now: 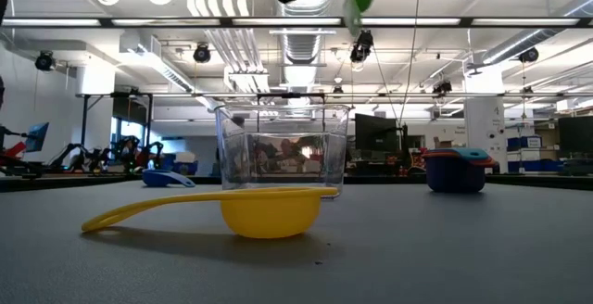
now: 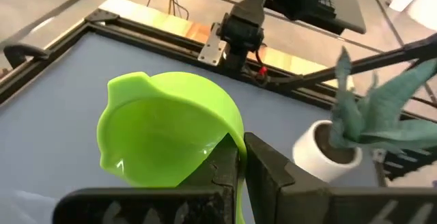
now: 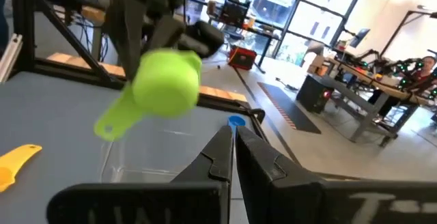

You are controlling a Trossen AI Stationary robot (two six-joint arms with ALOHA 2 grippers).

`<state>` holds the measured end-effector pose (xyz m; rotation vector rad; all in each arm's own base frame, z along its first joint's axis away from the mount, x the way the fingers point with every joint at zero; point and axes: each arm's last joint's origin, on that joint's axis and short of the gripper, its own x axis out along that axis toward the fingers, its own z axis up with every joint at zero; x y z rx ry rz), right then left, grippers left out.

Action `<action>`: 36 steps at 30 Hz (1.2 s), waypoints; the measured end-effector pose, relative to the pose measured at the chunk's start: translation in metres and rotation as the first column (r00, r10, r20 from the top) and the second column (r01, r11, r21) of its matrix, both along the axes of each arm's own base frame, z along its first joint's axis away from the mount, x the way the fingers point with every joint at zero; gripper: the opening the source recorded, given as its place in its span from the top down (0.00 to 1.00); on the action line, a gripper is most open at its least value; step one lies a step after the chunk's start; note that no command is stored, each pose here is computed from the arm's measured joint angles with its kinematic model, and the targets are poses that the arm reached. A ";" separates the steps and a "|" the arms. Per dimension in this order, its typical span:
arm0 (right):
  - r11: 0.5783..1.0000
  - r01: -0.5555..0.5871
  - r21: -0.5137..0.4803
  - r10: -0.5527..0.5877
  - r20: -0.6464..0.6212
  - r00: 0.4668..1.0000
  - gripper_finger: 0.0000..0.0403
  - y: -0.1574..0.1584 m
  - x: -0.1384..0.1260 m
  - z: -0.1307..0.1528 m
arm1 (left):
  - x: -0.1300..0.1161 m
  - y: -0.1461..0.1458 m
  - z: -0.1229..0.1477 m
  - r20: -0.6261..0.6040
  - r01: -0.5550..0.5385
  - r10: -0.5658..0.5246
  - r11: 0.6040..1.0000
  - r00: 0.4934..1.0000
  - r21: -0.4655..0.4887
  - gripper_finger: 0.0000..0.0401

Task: Nest measuring cups in basket
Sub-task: Stack the green measuring cup on top of the light blue measuring cup

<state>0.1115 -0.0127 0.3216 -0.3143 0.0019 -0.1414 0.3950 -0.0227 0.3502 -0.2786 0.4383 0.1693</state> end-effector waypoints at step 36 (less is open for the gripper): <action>1.000 -0.013 -0.022 0.014 0.018 1.000 0.98 0.001 -0.008 0.001 | 0.107 0.079 -0.052 -0.128 0.097 -0.103 0.994 0.986 -0.046 1.00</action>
